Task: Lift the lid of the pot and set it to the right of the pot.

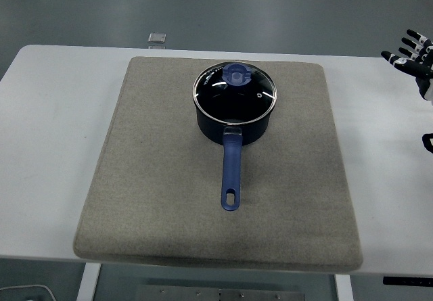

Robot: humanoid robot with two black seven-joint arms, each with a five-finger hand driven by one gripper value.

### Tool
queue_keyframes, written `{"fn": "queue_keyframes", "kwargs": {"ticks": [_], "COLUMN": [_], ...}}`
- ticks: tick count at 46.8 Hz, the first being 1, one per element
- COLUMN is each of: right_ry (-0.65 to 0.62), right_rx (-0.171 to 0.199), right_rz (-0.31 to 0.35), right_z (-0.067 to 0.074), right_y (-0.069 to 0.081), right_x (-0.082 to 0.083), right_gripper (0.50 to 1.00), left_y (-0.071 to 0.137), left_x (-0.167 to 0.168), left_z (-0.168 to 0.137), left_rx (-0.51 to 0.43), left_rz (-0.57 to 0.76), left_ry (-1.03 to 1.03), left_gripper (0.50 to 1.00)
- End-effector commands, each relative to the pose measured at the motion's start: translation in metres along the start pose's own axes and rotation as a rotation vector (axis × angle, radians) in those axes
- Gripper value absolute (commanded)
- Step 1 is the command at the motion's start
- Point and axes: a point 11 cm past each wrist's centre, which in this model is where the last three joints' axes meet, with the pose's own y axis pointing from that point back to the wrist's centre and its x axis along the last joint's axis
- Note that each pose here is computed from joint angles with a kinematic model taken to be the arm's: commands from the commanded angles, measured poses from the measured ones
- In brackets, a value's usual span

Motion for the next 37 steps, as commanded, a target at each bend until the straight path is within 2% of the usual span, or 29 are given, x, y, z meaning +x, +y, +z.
{"fn": "queue_keyframes", "kwargs": {"ticks": [1, 31, 37], "right_ry": [0.001, -0.002, -0.004], "right_rx": [0.0, 0.004, 0.014], "right_rz": [0.002, 0.005, 0.003], "right_z": [0.0, -0.0011, -0.0061], "right_y": [0.0001, -0.0004, -0.0023], "right_x": [0.0006, 0.0, -0.001], "right_gripper": [0.921, 0.921, 0.921], "left_y": [0.0002, 0.0, 0.0], "left_x": [0.0008, 0.0032, 0.0042], "left_z": [0.0034, -0.0025, -0.0028], "left_rx": [-0.007, 0.003, 0.004], "left_rz": [0.003, 0.009, 0.013], "left_ry": [0.0, 0.001, -0.003], "left_gripper": [1.0, 1.0, 1.0]}}
